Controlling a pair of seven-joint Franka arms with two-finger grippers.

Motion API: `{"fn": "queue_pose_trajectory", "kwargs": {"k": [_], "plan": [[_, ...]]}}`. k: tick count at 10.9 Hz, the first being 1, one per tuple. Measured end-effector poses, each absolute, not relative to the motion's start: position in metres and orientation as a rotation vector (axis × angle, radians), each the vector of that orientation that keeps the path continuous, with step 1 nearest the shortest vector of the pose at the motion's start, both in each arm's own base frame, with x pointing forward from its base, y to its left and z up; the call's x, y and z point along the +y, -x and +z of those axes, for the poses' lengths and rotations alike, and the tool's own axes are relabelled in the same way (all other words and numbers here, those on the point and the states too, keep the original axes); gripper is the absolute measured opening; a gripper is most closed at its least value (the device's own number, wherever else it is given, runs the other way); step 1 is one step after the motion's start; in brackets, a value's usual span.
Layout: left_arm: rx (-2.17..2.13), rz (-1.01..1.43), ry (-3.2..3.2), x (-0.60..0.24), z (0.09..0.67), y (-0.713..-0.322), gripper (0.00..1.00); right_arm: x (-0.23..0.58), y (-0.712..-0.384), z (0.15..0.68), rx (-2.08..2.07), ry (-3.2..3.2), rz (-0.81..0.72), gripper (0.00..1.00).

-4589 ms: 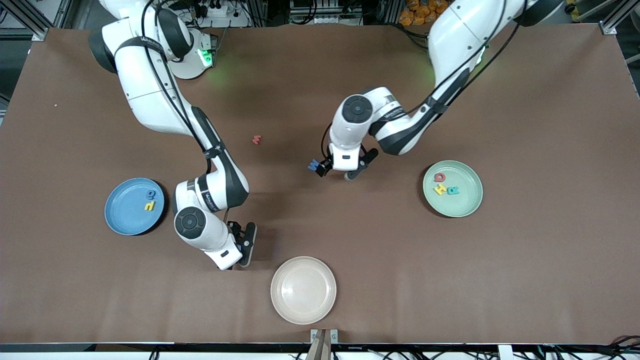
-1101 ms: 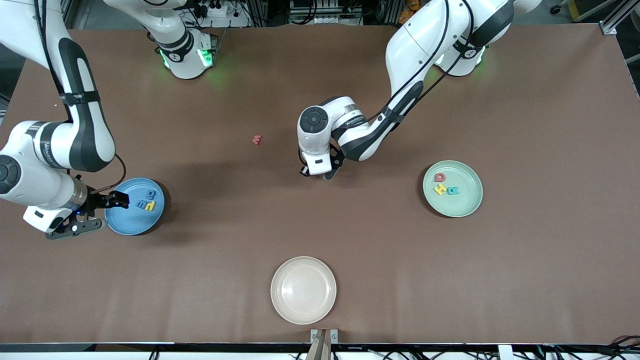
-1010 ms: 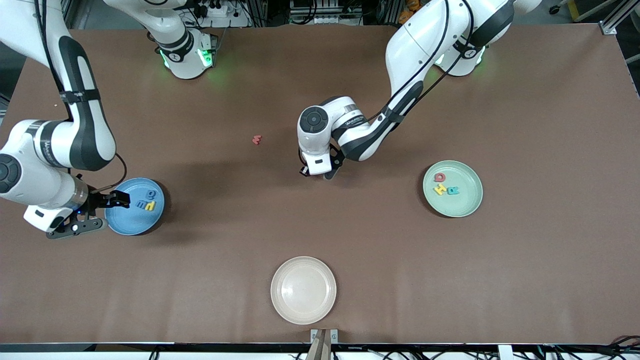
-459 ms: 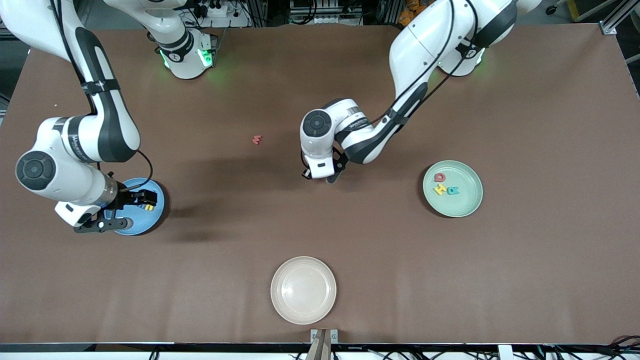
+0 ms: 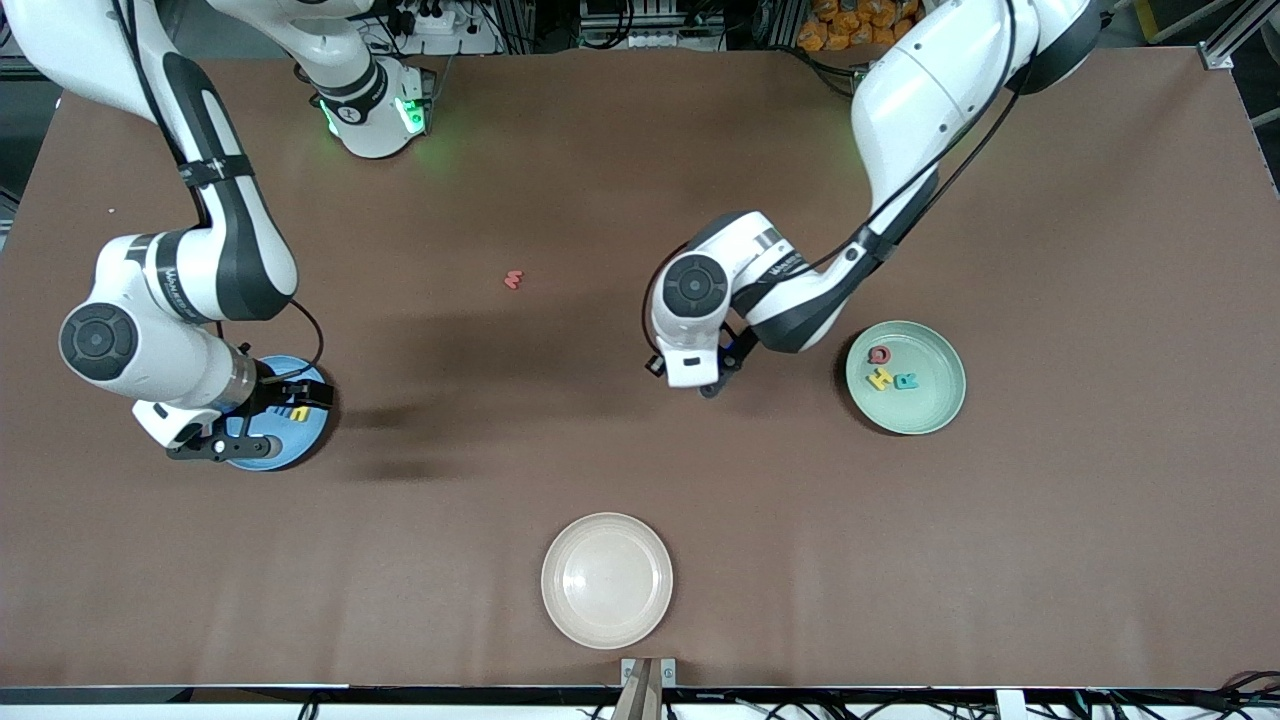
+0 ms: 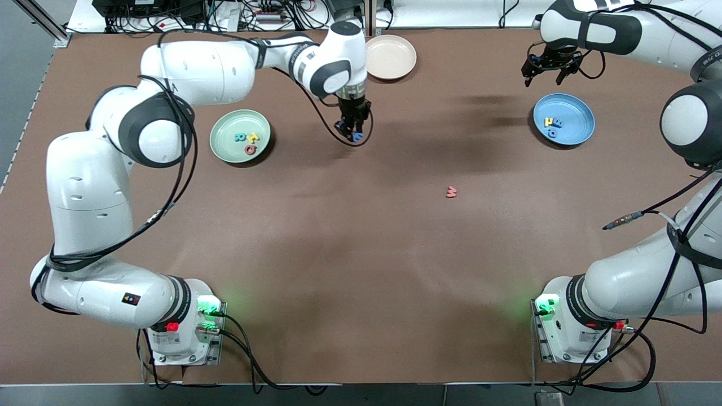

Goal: Sort upper and lower case letters into plates
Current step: 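Release the m in the blue plate while the left gripper lifts the M, then carry the M to the green plate while the right reaches the pink m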

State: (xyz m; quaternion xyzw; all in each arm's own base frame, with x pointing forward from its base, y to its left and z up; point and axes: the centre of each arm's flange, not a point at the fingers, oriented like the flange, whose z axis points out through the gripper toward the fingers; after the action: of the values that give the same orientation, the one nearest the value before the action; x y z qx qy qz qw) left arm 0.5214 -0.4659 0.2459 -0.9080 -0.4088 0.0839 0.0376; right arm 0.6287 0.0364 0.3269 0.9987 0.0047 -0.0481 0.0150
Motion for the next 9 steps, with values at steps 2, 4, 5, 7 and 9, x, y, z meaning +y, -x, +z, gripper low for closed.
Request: {"fn": "queue_pose_trajectory", "kwargs": {"k": [2,4,5,7,9], "plan": [[-1.137,0.276,2.789,-0.430,0.254,-0.541,0.40,0.064,-0.625,0.326,-0.030,-3.101,-0.167,1.00],[-1.001,0.293,2.810,-0.388,0.263,-0.556,0.40,0.112,-0.617,0.325,-0.084,-3.091,-0.174,1.00],[-0.917,0.299,2.828,-0.364,0.267,-0.560,0.40,0.142,-0.611,0.325,-0.134,-3.083,-0.170,1.00],[-0.754,0.307,2.856,-0.313,0.276,-0.563,0.40,0.208,-0.591,0.324,-0.223,-3.064,-0.161,1.00],[-0.556,0.298,2.913,-0.257,0.286,-0.566,0.40,0.260,-0.563,0.313,-0.291,-3.040,-0.166,1.00]]}}
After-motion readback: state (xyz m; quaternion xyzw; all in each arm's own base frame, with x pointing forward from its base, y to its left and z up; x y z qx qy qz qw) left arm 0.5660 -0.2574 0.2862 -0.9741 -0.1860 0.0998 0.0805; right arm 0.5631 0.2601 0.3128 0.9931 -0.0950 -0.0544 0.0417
